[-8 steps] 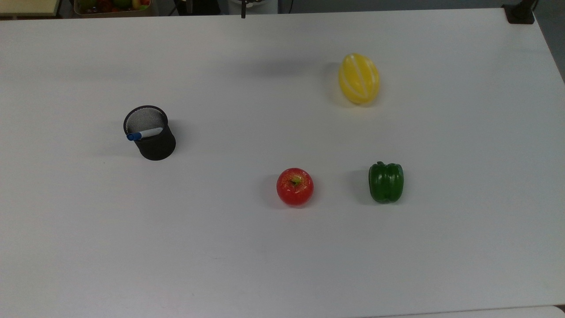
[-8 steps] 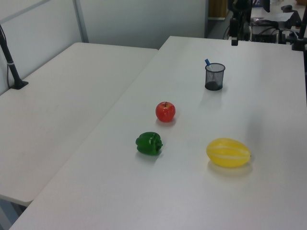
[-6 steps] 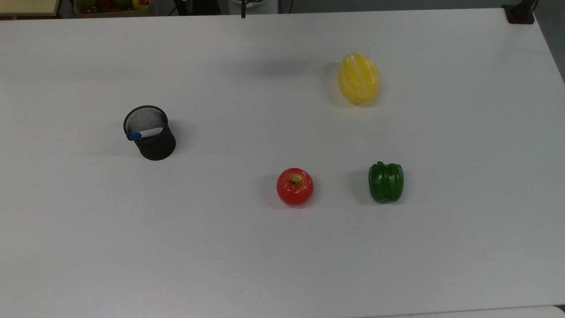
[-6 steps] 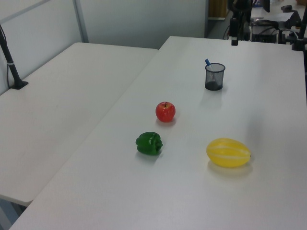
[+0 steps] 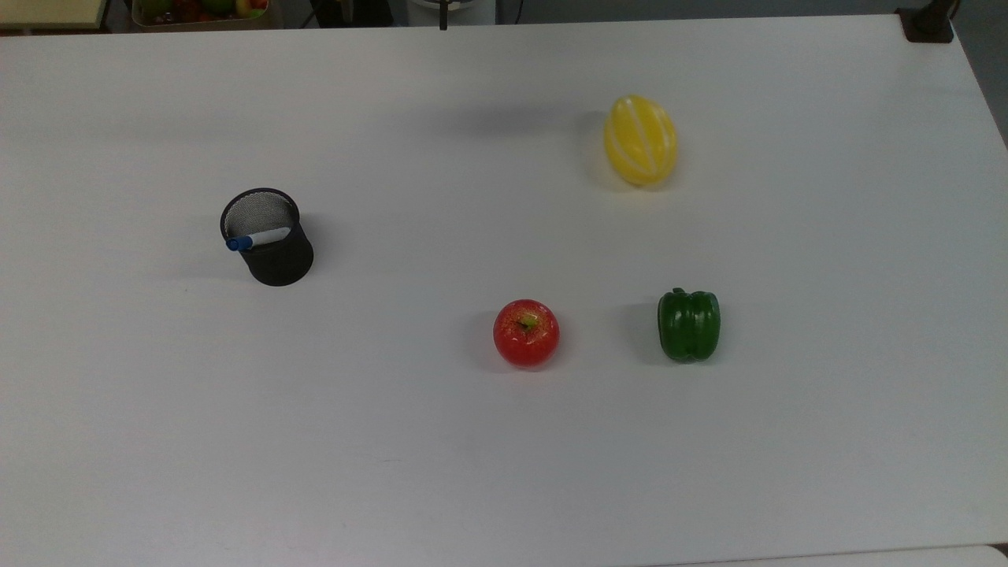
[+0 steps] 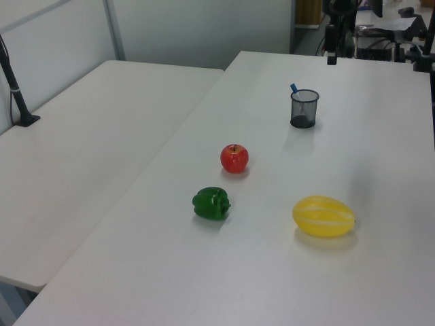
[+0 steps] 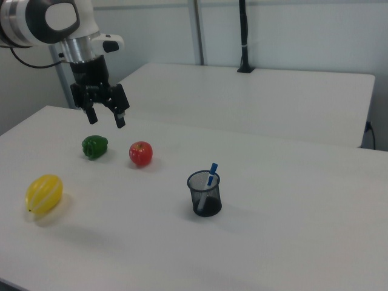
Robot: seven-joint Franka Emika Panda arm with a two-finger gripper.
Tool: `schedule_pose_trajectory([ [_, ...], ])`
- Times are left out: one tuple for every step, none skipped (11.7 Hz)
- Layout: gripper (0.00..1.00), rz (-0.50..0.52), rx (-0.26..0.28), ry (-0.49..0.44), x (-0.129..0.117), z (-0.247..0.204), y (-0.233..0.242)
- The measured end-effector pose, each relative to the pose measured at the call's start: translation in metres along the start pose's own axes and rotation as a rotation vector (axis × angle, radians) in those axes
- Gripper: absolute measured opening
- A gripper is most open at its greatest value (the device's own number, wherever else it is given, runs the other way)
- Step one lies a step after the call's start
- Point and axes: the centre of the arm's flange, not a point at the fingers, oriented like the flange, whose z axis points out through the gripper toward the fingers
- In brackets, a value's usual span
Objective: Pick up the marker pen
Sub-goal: 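Move the gripper toward the black mesh pen cup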
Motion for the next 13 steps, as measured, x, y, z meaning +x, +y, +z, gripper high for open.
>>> schedule_pose_trajectory([
  [1.0, 0.003, 0.0, 0.0, 0.0, 0.0, 0.0],
  [1.0, 0.01, 0.0, -0.001, 0.0, 0.0, 0.003],
  [1.0, 0.032, 0.001, -0.003, 0.0, 0.002, 0.015],
  [1.0, 0.065, 0.002, -0.006, 0.0, 0.003, 0.034],
  [1.0, 0.104, 0.003, -0.01, 0.0, 0.006, 0.056],
  [1.0, 0.138, 0.004, -0.016, -0.002, 0.009, 0.076],
  [1.0, 0.163, 0.006, -0.024, -0.002, 0.014, 0.095],
  [1.0, 0.18, 0.008, -0.033, -0.002, 0.02, 0.11],
  [1.0, 0.199, 0.008, -0.018, 0.001, 0.024, 0.126],
  [1.0, 0.225, 0.007, 0.01, 0.005, 0.03, 0.143],
  [1.0, 0.246, 0.005, 0.044, 0.011, 0.035, 0.159],
  [1.0, 0.26, 0.001, 0.088, 0.019, 0.04, 0.171],
  [1.0, 0.268, -0.003, 0.127, 0.028, 0.046, 0.178],
])
